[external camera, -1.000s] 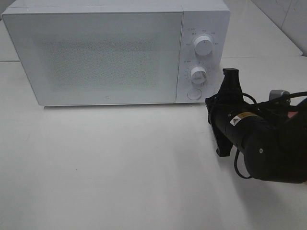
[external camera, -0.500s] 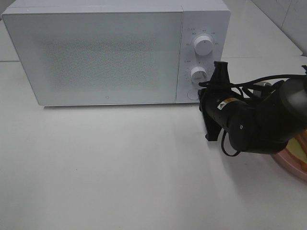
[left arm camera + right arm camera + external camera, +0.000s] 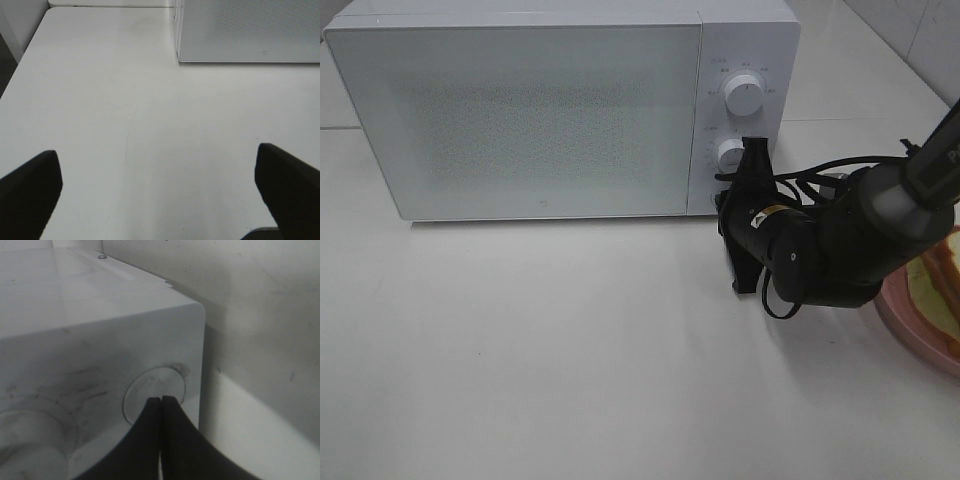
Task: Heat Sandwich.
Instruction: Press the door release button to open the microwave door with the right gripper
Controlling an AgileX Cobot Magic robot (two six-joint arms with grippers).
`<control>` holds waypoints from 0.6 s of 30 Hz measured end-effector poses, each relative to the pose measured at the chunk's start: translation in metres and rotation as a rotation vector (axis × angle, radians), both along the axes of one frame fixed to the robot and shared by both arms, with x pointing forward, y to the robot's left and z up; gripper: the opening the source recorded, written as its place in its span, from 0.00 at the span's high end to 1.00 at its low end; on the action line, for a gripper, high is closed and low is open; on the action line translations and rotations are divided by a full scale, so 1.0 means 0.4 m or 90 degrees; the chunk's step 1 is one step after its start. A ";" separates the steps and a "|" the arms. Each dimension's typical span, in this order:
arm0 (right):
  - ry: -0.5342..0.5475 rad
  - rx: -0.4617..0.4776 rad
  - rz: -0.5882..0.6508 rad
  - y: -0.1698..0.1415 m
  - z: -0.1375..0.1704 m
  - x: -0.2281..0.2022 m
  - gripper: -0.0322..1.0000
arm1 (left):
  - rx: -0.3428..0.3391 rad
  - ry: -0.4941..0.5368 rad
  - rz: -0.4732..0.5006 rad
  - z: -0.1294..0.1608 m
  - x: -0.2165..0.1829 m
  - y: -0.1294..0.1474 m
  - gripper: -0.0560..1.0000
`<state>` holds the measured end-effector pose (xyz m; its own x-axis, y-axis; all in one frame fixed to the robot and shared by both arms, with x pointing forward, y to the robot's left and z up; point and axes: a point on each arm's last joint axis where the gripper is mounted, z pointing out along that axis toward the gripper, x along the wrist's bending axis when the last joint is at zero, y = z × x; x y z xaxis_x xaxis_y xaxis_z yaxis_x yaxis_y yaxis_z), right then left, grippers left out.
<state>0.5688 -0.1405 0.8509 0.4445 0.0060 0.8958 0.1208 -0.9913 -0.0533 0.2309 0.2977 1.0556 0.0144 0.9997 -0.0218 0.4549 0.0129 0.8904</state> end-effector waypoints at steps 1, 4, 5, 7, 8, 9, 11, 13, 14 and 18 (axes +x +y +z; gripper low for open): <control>0.001 0.000 -0.004 -0.003 -0.004 0.005 0.96 | 0.000 0.000 0.000 0.000 0.000 0.000 0.01; 0.000 0.000 -0.008 -0.006 -0.007 0.015 0.96 | 0.000 0.000 0.000 0.000 0.000 0.000 0.01; 0.004 0.000 -0.011 -0.009 -0.010 0.020 0.96 | 0.000 0.000 0.000 0.000 0.000 0.000 0.01; 0.006 0.000 -0.012 -0.010 -0.012 0.021 0.96 | 0.000 0.000 0.000 0.000 0.000 0.000 0.01; 0.008 0.000 -0.012 -0.011 -0.013 0.023 0.96 | 0.000 0.000 0.000 0.000 0.000 0.000 0.01; 0.007 0.001 -0.012 -0.010 -0.013 0.024 0.96 | 0.000 0.000 0.000 0.000 0.000 0.000 0.01; 0.005 0.000 -0.012 -0.010 -0.013 0.025 0.96 | 0.000 0.000 0.000 0.000 0.000 0.000 0.01; 0.002 0.000 -0.012 -0.010 -0.013 0.025 0.96 | 0.000 0.000 0.000 0.000 0.000 0.000 0.01; -0.004 0.000 -0.013 -0.010 -0.011 0.026 0.96 | 0.000 0.000 0.000 0.000 0.000 0.000 0.01; -0.008 0.001 -0.014 -0.010 -0.009 0.027 0.96 | 0.000 0.000 0.000 0.000 0.000 0.000 0.01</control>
<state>0.5795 -0.1447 0.8472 0.4330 -0.0047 0.9014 0.0995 -0.9936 -0.0529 0.2309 0.2977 1.0556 0.0144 0.9997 -0.0218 0.4549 0.0129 0.8904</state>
